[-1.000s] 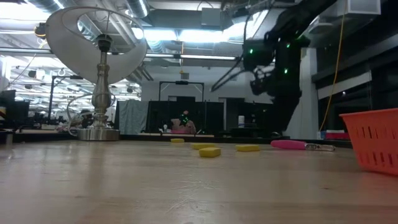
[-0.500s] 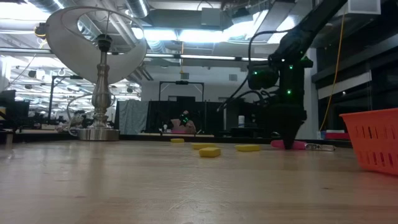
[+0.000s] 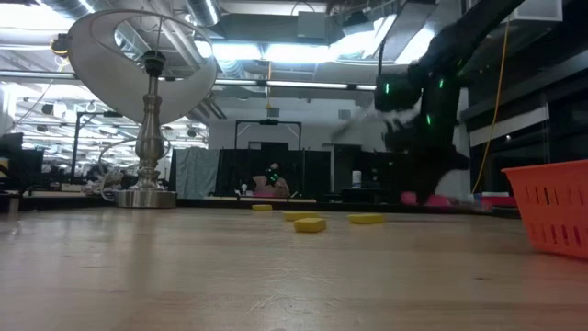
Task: Pick & Place School Supplies
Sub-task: Put the pink hole puncher into the orange basket
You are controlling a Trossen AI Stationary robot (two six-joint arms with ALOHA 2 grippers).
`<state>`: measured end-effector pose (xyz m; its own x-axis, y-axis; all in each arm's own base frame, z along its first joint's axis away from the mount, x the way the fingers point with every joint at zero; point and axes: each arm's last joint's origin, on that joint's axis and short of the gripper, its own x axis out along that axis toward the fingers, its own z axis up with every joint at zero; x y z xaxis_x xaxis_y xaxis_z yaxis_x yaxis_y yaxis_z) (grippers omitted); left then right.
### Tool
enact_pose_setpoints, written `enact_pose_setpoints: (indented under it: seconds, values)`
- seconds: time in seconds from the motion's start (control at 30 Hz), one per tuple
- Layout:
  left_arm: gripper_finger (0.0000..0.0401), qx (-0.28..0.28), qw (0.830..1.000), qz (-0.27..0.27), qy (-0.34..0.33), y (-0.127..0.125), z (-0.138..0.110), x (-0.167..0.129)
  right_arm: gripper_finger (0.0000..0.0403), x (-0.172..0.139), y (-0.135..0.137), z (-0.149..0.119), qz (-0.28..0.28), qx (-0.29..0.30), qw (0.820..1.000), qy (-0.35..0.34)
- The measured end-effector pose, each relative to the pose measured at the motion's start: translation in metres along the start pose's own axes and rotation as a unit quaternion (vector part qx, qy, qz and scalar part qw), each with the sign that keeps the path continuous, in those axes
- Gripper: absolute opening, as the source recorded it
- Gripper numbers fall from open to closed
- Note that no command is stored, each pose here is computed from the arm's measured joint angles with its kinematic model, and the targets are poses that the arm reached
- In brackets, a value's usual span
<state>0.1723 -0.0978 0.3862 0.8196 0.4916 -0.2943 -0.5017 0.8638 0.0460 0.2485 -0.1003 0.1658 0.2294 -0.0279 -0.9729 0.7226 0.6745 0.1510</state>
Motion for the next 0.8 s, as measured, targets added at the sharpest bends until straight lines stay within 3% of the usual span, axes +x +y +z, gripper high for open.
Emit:
enact_pose_setpoints:
  seconds: [0.1,0.23,0.37,0.5,0.8]
  values:
    - [0.0143,0.009,0.999,0.037,0.015,0.016,-0.021,0.003,0.0041,-0.022,0.02,-0.011,0.07,0.036,0.997,-0.016]
    - [0.014,-0.062,0.998,0.034,-0.003,0.038,-0.066,0.007,0.0041,-0.047,0.047,-0.033,0.12,0.079,0.989,-0.028]
    - [0.0122,-0.123,0.991,-0.055,-0.026,0.046,-0.113,0.019,0.0041,-0.064,0.077,-0.066,0.166,0.11,0.98,0.004]
    - [0.0095,-0.167,0.976,-0.133,-0.04,0.051,-0.149,0.044,0.0041,-0.07,0.102,-0.103,0.174,0.15,0.972,0.042]
    - [0.0064,-0.157,0.97,-0.169,-0.073,0.066,-0.161,0.081,0.0041,-0.077,0.148,-0.16,0.144,0.207,0.964,0.086]
